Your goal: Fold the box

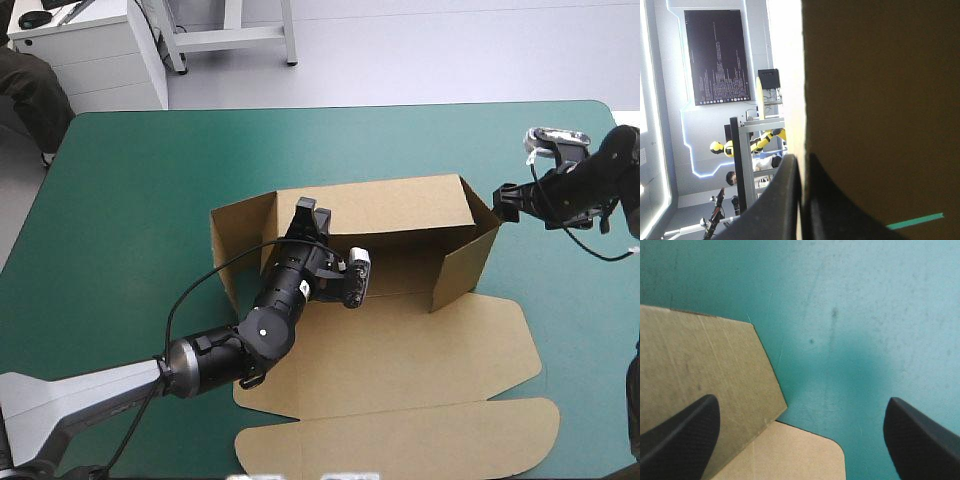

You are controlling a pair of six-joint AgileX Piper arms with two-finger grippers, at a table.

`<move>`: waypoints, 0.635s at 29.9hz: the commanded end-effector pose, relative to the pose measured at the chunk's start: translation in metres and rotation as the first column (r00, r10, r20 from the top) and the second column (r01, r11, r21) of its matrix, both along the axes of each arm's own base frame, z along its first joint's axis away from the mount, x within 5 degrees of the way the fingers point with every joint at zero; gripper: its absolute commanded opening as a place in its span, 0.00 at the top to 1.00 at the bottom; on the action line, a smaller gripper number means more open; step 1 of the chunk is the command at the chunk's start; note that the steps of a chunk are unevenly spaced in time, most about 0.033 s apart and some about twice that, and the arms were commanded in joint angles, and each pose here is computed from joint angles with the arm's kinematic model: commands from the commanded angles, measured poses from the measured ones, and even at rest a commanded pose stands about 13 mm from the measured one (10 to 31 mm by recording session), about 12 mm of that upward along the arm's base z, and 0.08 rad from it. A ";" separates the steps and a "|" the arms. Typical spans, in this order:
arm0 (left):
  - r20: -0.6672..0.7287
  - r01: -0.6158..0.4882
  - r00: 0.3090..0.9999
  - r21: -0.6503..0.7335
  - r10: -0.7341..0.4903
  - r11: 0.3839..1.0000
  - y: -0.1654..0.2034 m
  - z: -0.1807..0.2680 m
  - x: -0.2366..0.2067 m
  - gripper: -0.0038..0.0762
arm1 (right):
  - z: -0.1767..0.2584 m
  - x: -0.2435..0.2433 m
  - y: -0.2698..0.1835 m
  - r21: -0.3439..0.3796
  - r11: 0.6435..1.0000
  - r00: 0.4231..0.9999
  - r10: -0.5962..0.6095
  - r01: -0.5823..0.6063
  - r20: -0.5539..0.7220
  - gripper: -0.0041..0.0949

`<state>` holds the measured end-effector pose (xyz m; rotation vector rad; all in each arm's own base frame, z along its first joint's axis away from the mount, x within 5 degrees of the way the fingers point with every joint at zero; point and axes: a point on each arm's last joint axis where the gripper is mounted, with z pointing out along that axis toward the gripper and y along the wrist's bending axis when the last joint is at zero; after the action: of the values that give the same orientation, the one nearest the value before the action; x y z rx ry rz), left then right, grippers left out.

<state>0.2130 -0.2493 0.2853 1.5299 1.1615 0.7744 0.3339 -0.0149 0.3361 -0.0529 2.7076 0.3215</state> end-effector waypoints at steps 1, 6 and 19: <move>0.087 -0.015 0.996 -0.026 0.018 1.000 0.005 0.021 -0.001 0.96 | 0.015 -0.018 0.003 0.003 1.000 0.989 0.014 -0.014 0.150 0.14; 0.085 -0.012 0.996 -0.026 0.015 1.000 0.005 0.021 -0.001 0.96 | -0.003 -0.035 0.012 0.039 0.997 0.973 0.063 -0.073 0.223 0.14; 0.085 -0.012 0.996 -0.026 0.014 1.000 0.005 0.021 -0.001 0.96 | -0.033 -0.049 0.029 0.088 0.936 0.917 0.309 -0.340 0.252 0.14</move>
<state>0.2137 -0.2475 0.2858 1.5160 1.1774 0.7906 0.2896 0.0062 0.2834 -0.4460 2.5364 0.4635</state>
